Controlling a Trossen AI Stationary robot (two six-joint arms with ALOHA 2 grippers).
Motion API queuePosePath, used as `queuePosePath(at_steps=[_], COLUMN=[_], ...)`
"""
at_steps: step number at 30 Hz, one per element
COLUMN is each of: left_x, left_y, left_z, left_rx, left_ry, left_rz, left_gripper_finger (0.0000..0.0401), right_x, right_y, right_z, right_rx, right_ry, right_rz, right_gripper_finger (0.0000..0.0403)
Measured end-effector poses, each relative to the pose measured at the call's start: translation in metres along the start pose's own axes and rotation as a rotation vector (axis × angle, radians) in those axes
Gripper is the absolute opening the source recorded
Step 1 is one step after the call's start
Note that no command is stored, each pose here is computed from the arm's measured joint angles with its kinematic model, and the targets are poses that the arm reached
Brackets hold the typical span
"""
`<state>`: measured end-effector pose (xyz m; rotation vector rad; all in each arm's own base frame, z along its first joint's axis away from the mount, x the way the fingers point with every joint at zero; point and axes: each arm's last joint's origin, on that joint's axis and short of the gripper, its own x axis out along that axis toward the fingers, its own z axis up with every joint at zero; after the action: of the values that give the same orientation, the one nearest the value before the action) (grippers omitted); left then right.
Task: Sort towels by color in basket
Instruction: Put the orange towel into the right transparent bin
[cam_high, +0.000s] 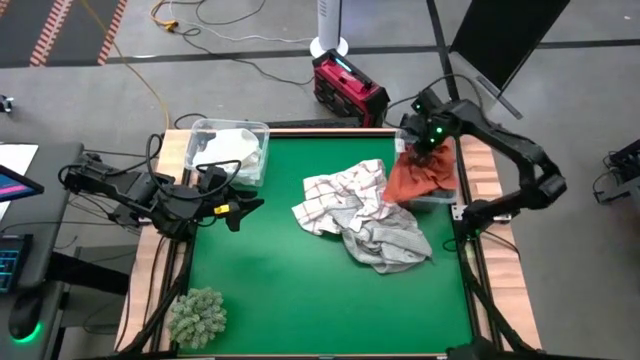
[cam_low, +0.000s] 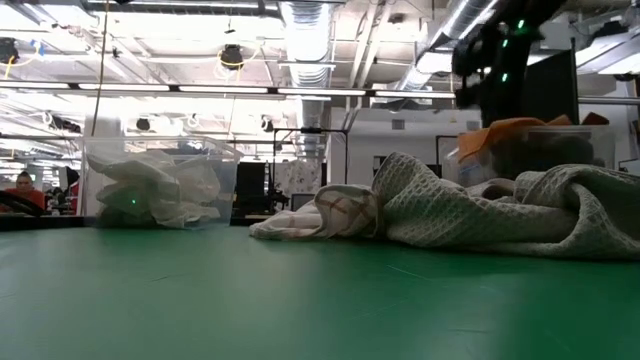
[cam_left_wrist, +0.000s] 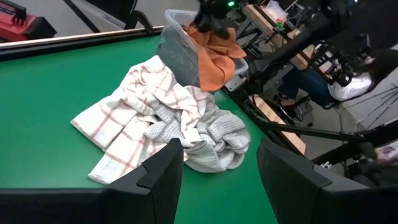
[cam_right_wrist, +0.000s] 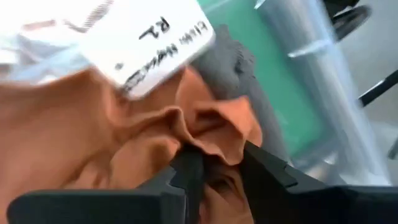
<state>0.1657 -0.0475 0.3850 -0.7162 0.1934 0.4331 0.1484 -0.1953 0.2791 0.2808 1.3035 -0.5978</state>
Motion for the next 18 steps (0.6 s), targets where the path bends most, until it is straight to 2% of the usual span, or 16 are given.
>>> queuePosePath(at_steps=[4,10,13,16,18], left_x=[0.0,0.0,0.0,0.0,0.0], left_y=[0.0,0.0,0.0,0.0,0.0], left_z=[0.0,0.0,0.0,0.0,0.0], left_rx=[0.0,0.0,0.0,0.001,0.001], left_ry=[0.0,0.0,0.001,0.001,0.002], left_rz=[0.0,0.0,0.0,-0.001,-0.002], left_gripper_finger=[0.0194,0.0194,0.0194,0.0194,0.0194], right_x=[-0.024,-0.026,-0.005,0.033,0.059], right_y=[0.008,0.032,0.047,0.057,0.056], right_z=[-0.008,-0.017,-0.018,-0.028,-0.037], right_rx=[-0.028,-0.04,-0.062,-0.087,-0.058], right_ry=[0.01,0.1,0.08,0.114,0.142], right_rz=[-0.019,0.067,0.14,0.158,0.186], right_gripper_finger=[0.013,0.0131,0.0131,0.0131,0.0131])
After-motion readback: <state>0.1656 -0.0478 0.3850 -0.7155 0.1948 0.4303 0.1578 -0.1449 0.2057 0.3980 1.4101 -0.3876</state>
